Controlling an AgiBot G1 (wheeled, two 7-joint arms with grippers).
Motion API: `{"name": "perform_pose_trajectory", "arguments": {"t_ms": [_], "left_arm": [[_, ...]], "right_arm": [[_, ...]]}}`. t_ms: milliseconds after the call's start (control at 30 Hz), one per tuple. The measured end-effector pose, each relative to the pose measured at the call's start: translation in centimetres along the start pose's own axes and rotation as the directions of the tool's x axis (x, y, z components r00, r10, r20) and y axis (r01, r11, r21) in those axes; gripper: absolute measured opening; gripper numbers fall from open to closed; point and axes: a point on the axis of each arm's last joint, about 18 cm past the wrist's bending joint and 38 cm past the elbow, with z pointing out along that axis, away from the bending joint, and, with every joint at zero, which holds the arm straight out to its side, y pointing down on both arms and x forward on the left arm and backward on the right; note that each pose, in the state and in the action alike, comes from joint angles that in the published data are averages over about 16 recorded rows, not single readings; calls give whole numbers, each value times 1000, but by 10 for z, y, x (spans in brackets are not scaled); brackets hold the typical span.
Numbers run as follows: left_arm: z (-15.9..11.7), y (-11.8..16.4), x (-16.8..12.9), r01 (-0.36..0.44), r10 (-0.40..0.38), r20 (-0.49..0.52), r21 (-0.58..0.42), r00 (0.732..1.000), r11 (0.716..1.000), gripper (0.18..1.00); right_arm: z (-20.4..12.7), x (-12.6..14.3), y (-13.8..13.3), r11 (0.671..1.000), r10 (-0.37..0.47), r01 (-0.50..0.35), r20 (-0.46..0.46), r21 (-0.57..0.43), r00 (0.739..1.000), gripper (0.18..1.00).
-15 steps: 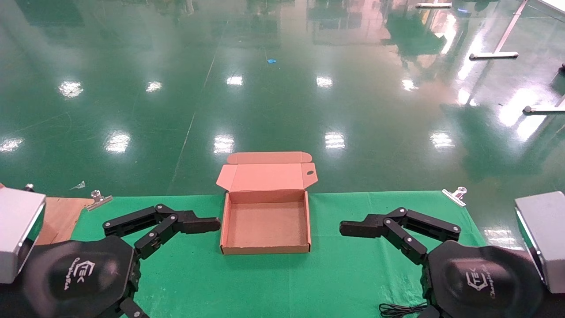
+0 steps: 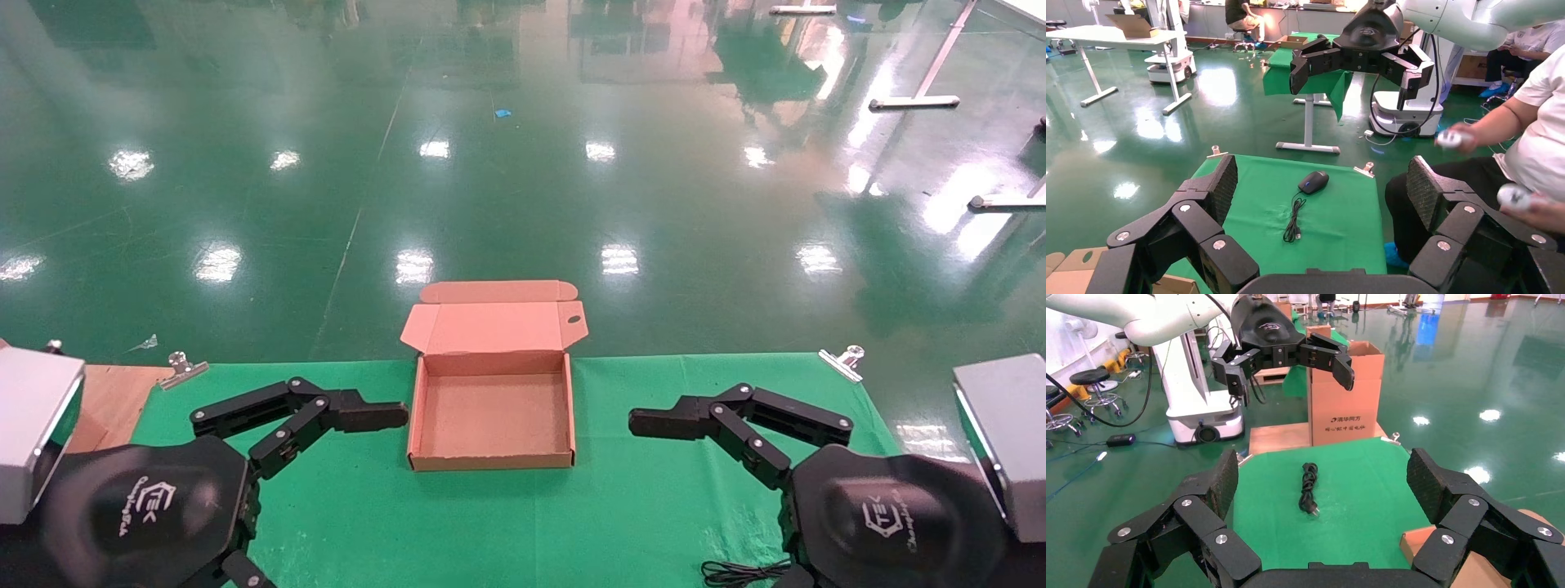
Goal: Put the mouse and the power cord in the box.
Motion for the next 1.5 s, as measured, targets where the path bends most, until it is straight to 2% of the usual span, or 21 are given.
{"name": "perform_pose_trajectory", "arguments": {"t_ms": [167,400,533,667,767,900,1100,1200,1367,1433,1500], "left_arm": [[1,2,0,-6,6,-2,-18,1000,1000,1001],[10,22,-8,-25,22,-18,-153,1000,988,1001],[14,45,-19,-33,26,-26,-277,999,960,1001],[14,75,-34,-36,26,-29,-423,999,905,1001],[10,99,-46,-30,19,-27,-522,999,853,1001],[-2,131,-60,-28,15,-26,-645,1000,764,1001],[-25,174,-80,-43,22,-37,-810,999,585,1001],[-36,190,-90,-60,29,-52,-870,998,489,1001],[-52,210,-103,-85,41,-75,-933,996,350,1001],[-56,215,-107,-90,45,-80,-946,996,311,1001],[-59,220,-111,-92,49,-82,-955,995,283,1001]], "right_arm": [[1,0,4,1000,3,-3,0,-15,1000,1001],[9,8,32,991,-10,9,-4,-132,1000,1001],[15,17,60,966,-33,33,4,-258,999,1001],[20,31,92,905,-74,80,30,-417,997,1001],[21,43,114,839,-106,123,63,-530,992,1001],[20,62,140,724,-144,187,119,-664,982,1001],[15,91,170,534,-199,284,208,-796,958,1001],[12,104,183,454,-218,319,244,-832,945,1001],[8,120,202,356,-239,360,288,-862,927,1001],[7,125,209,332,-244,369,299,-868,922,1001],[7,128,215,317,-246,374,305,-872,920,1001]]}}
